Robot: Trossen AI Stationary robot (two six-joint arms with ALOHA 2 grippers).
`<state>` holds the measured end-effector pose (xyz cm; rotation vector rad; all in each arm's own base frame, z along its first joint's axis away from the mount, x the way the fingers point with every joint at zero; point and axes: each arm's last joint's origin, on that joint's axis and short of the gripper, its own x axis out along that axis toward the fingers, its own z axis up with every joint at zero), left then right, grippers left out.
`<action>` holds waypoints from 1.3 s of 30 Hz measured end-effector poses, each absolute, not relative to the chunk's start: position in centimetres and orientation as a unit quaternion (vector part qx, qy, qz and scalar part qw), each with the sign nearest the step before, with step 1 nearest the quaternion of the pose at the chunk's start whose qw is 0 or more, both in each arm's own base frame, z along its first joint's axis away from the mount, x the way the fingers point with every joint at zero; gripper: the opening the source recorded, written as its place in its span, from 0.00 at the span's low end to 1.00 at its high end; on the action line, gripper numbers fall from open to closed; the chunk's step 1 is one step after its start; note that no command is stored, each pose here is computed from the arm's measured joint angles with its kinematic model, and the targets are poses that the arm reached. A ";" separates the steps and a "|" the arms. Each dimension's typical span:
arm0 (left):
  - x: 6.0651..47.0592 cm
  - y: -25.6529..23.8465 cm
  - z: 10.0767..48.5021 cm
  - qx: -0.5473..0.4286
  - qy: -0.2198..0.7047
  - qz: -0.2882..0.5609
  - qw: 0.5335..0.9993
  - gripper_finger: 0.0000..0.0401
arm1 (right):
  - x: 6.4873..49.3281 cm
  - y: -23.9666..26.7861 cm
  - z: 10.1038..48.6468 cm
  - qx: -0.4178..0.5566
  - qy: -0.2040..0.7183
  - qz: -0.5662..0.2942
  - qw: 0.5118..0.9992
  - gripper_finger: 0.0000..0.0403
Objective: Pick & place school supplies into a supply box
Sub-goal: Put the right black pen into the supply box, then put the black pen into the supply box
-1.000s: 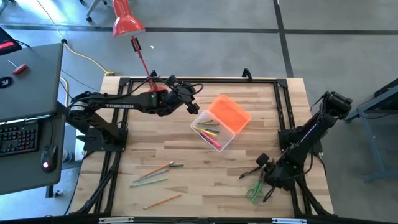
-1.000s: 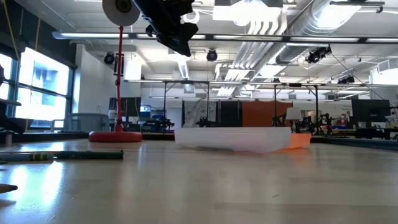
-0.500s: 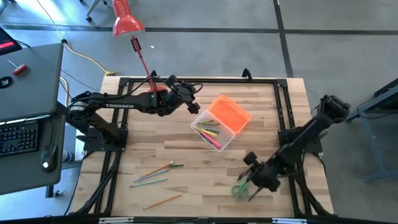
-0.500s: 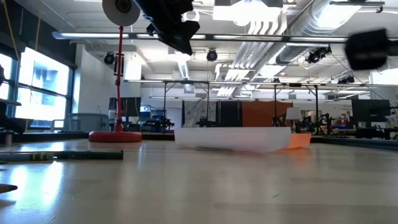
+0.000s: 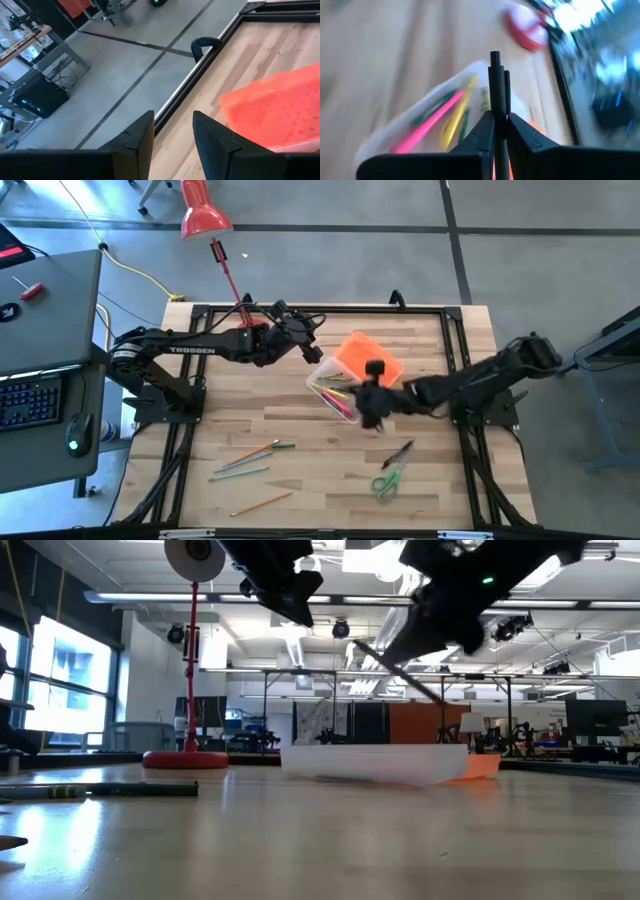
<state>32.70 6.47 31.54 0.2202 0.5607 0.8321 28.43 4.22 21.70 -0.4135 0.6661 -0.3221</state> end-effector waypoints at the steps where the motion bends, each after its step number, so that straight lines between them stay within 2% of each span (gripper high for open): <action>1: 32.7 6.5 31.5 0.109 0.270 0.398 0.870 0.41 | 28.9 3.4 21.6 -0.151 0.311 -0.185 0.920 0.04; 3: 32.7 6.5 31.5 0.111 0.271 0.399 0.869 0.41 | 29.5 1.7 21.0 -0.046 0.298 -0.228 0.926 0.04; 5: 32.7 6.5 31.6 0.113 0.270 0.403 0.867 0.41 | 29.9 0.3 20.2 0.034 0.299 -0.232 0.925 0.04; 11: 32.6 6.6 31.6 0.117 0.269 0.417 0.860 0.41 | 31.2 -2.3 18.5 0.168 0.293 -0.218 0.916 0.05; 20: 32.6 6.6 31.6 0.121 0.271 0.420 0.858 0.41 | 31.7 -3.1 15.6 0.110 0.349 -0.227 0.902 0.06; 30: 32.6 6.6 31.6 0.121 0.271 0.421 0.857 0.41 | 31.7 -3.1 15.7 0.109 0.349 -0.229 0.902 0.20; 34: 32.6 6.6 31.6 0.121 0.270 0.422 0.857 0.41 | 31.6 -2.9 16.3 0.125 0.346 -0.196 0.909 0.25; 39: 32.6 6.6 31.6 0.121 0.270 0.422 0.857 0.41 | 30.8 -2.1 19.0 0.166 0.328 -0.098 0.925 0.28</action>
